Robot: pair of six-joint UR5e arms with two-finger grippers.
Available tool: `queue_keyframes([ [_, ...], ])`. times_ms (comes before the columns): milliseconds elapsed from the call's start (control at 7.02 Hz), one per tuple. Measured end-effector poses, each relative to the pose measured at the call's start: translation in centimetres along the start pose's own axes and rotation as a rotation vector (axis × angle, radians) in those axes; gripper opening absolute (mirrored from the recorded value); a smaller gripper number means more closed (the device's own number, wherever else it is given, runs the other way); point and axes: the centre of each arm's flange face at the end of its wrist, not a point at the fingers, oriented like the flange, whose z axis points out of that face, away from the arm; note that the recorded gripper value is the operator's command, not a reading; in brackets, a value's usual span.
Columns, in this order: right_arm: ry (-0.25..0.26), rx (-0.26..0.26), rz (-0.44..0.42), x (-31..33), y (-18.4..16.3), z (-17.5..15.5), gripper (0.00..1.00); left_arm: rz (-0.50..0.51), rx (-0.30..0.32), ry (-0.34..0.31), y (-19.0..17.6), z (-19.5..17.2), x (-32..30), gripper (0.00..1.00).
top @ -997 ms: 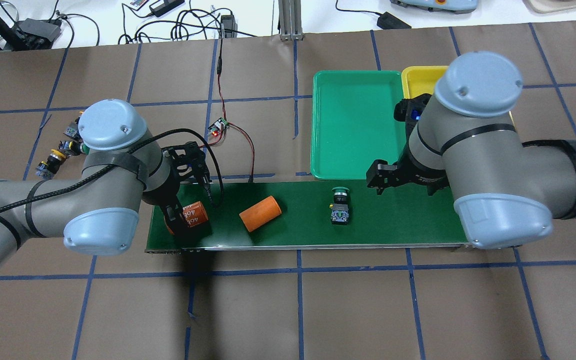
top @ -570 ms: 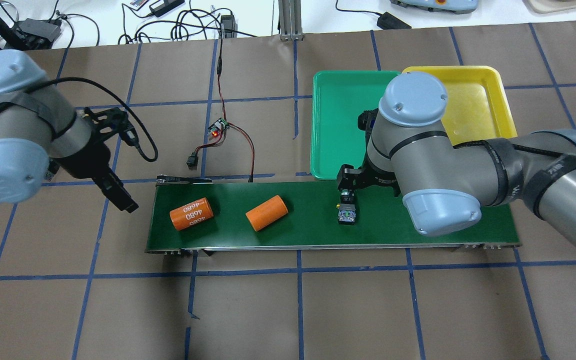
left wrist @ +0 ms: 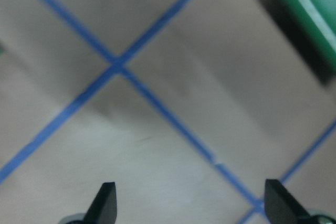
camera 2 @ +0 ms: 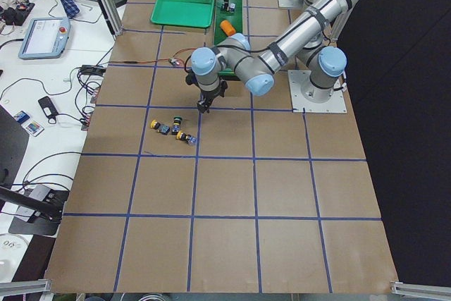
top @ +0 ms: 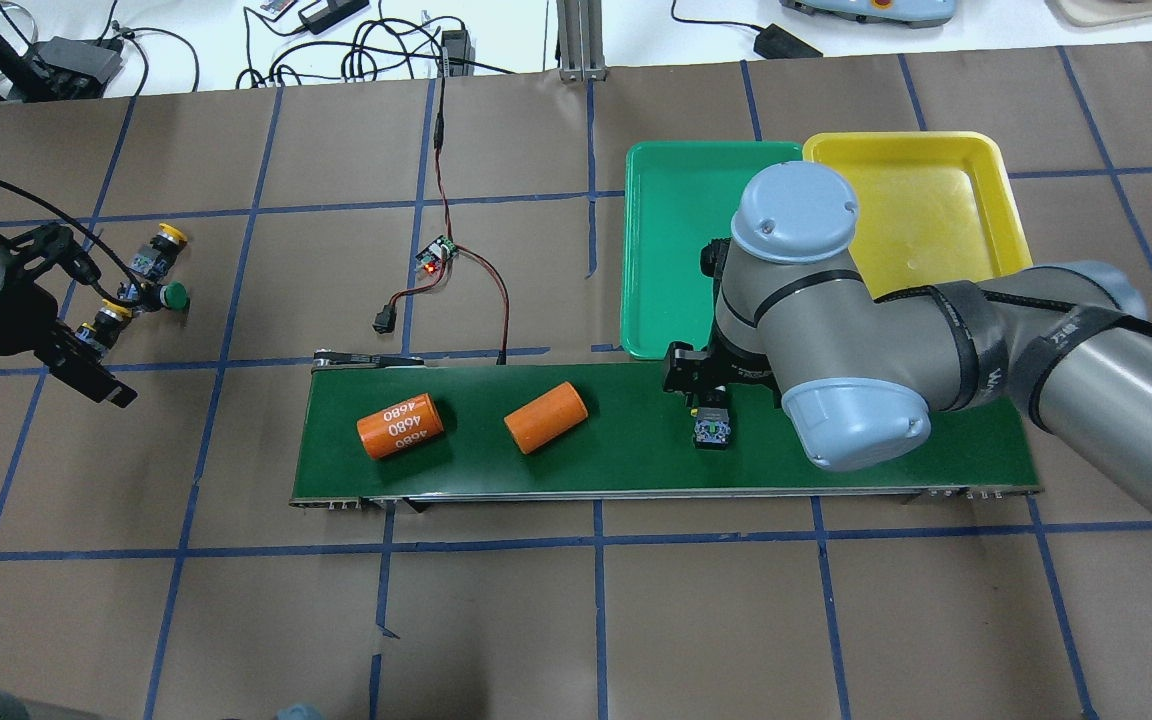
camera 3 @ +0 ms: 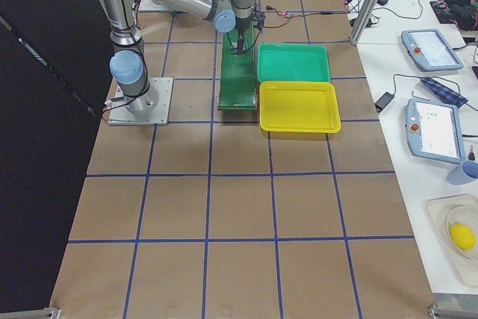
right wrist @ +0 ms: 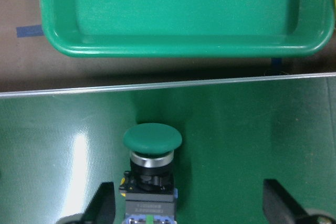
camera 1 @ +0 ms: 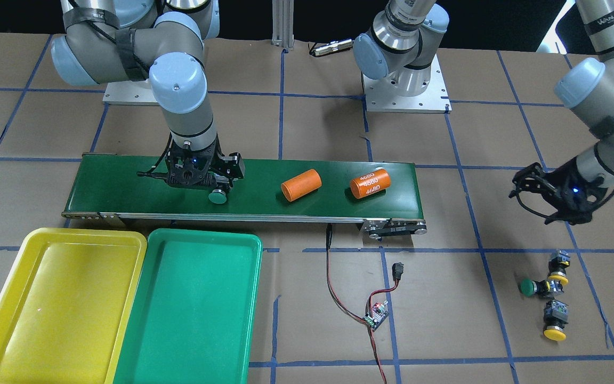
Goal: Sort buttons by color to trays
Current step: 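Grasp green button with right gripper while left gripper reaches for yellow button, then drop green button into green tray while left gripper grasps yellow button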
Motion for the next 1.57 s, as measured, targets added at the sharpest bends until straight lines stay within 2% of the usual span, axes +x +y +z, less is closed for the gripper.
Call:
queue_keyframes([
  [142,0.006,-0.018,-0.001,0.0,-0.2,0.9,0.68,-0.037,0.004,-0.065,0.7,1.4,-3.8,1.0],
  [285,0.011,-0.029,-0.001,0.0,-0.3,1.5,0.01,-0.092,0.004,-0.076,1.2,3.2,-6.2,1.0],
  [427,0.016,-0.034,0.002,0.1,-0.1,1.8,0.0,-0.147,0.002,-0.066,1.9,4.9,-7.7,1.0],
  [570,0.019,-0.036,0.002,0.1,0.0,1.7,0.0,-0.178,0.002,-0.059,2.2,6.1,-8.7,0.79],
  [712,0.018,-0.033,0.0,0.1,0.0,1.4,0.0,-0.203,0.006,-0.056,2.2,7.0,-9.6,0.22],
  [854,0.017,-0.026,0.0,0.0,-0.1,1.2,0.0,-0.234,0.012,-0.056,1.8,7.8,-10.4,0.0],
  [997,0.011,0.004,0.0,0.0,-0.5,0.4,0.0,-0.255,0.016,-0.064,1.3,7.9,-10.8,0.0],
  [1139,-0.009,0.08,-0.002,-0.3,-1.5,-1.4,0.0,-0.261,0.017,-0.068,0.7,7.8,-10.7,0.0],
  [1424,-0.06,0.298,-0.001,-0.7,-4.6,-5.7,0.0,-0.252,0.02,-0.078,-0.5,6.1,-9.4,0.0],
  [1566,-0.078,0.371,0.008,-0.5,-6.2,-6.0,0.05,-0.258,0.017,-0.066,-1.4,4.8,-8.1,0.0],
])
